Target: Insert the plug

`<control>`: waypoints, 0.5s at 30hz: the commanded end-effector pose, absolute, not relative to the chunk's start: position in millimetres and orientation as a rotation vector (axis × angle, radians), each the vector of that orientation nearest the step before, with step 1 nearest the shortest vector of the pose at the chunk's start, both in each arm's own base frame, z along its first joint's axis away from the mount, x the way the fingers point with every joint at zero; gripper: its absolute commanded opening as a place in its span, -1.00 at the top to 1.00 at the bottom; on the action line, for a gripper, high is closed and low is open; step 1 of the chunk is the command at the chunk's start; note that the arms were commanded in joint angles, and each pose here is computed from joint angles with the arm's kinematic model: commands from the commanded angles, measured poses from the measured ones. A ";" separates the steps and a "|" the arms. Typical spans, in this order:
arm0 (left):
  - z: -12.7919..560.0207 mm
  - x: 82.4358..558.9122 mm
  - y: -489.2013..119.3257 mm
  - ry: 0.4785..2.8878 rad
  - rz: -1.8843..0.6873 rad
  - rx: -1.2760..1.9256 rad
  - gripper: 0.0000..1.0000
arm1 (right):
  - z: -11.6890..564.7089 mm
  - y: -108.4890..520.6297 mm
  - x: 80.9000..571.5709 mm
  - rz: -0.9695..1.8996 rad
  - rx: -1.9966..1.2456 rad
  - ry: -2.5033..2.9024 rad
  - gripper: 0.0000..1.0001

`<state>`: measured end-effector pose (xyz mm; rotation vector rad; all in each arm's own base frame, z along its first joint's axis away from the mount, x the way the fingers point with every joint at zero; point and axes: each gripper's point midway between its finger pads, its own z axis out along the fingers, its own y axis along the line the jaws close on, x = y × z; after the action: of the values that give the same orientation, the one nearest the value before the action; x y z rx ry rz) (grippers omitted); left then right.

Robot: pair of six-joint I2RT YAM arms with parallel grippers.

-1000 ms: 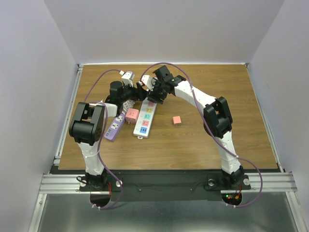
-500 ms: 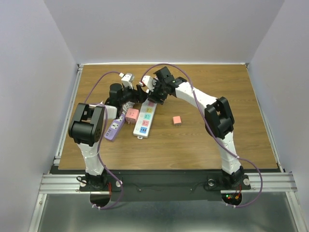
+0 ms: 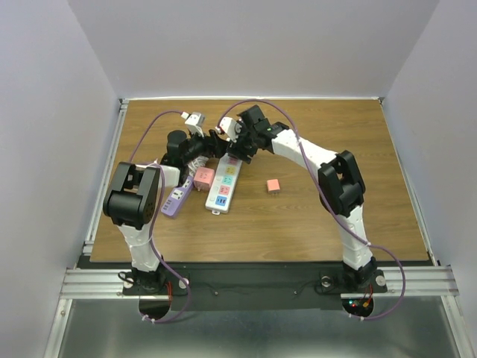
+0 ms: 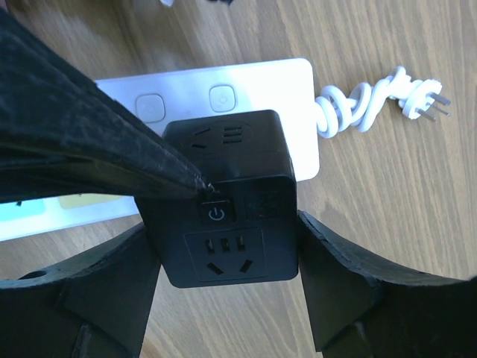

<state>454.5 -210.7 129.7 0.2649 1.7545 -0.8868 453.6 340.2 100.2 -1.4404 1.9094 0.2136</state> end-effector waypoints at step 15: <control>150.1 447.3 -228.2 1.667 -0.955 0.361 -0.71 | 152.1 350.1 458.5 0.204 -1.341 1.774 -0.71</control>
<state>444.8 -221.3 136.2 0.3129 1.7234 -0.9583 453.8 342.8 110.9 -1.4048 1.8695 0.2113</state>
